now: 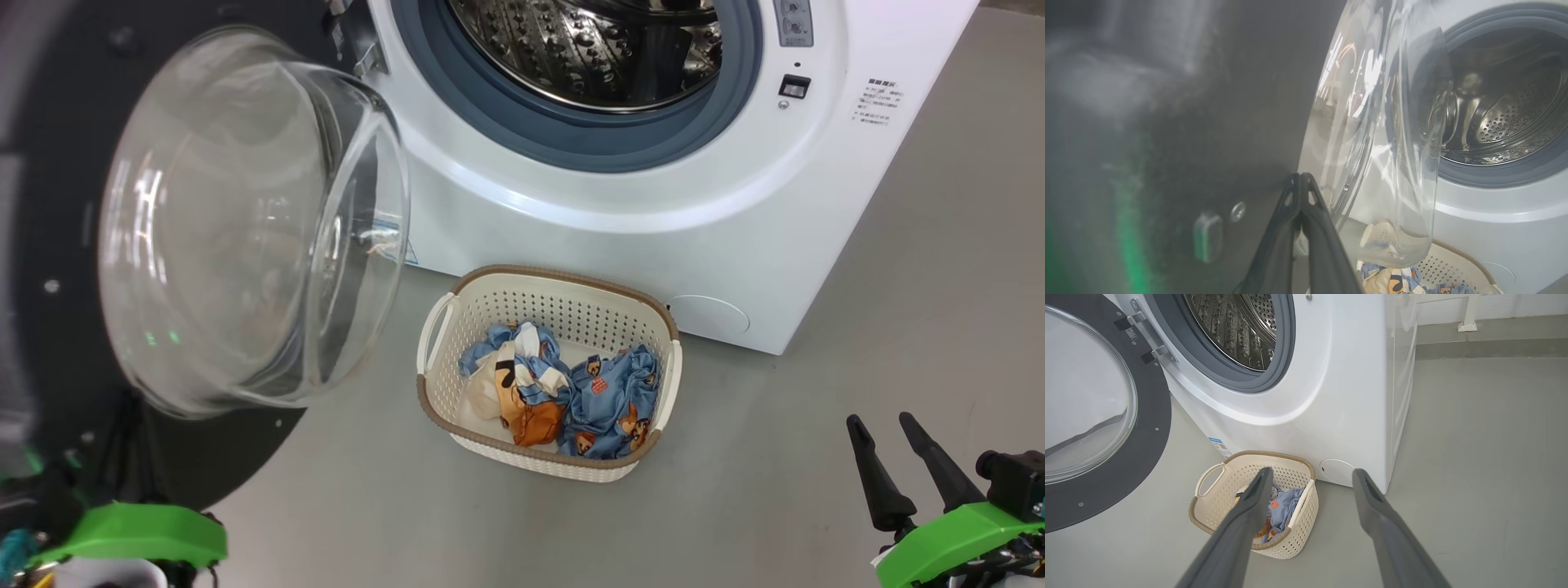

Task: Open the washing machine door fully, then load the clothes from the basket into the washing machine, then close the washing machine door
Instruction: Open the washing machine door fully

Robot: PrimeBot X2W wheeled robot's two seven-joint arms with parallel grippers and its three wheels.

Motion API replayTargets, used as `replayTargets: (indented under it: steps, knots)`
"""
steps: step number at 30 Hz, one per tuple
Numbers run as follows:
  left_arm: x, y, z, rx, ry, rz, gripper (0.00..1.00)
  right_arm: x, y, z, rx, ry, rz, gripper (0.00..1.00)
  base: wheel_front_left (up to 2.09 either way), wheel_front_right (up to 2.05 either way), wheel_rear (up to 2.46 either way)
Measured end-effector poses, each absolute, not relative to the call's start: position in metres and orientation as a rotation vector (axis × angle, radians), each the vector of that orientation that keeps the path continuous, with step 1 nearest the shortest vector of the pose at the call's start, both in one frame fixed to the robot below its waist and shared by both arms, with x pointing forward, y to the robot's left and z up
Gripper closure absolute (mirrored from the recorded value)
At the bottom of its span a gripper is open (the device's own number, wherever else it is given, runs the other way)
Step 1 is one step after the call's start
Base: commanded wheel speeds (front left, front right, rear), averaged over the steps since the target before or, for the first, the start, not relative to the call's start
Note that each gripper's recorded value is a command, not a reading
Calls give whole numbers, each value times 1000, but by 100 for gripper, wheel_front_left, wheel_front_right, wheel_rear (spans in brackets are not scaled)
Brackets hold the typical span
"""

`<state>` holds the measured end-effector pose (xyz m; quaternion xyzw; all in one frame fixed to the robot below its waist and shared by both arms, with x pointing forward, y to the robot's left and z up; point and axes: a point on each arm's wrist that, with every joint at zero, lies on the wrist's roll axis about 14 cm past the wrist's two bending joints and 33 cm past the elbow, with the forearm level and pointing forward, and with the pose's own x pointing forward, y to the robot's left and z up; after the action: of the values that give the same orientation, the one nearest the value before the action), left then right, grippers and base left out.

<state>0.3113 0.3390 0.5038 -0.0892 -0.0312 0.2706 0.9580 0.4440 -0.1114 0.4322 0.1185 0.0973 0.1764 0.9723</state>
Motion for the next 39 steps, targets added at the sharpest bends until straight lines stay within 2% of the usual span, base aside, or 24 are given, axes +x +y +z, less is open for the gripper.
replayTargets:
  steps: [19,25,39]
  knots:
    - [310,415,502,-102,-38,723,100,442,-115,419,242,229,348,0,0,0,0]
    - [317,438,500,-70,-6,760,100,452,-117,419,237,221,346,0,0,0,0]
    - [338,464,492,-62,40,816,100,465,-127,410,234,226,326,0,0,0,0]
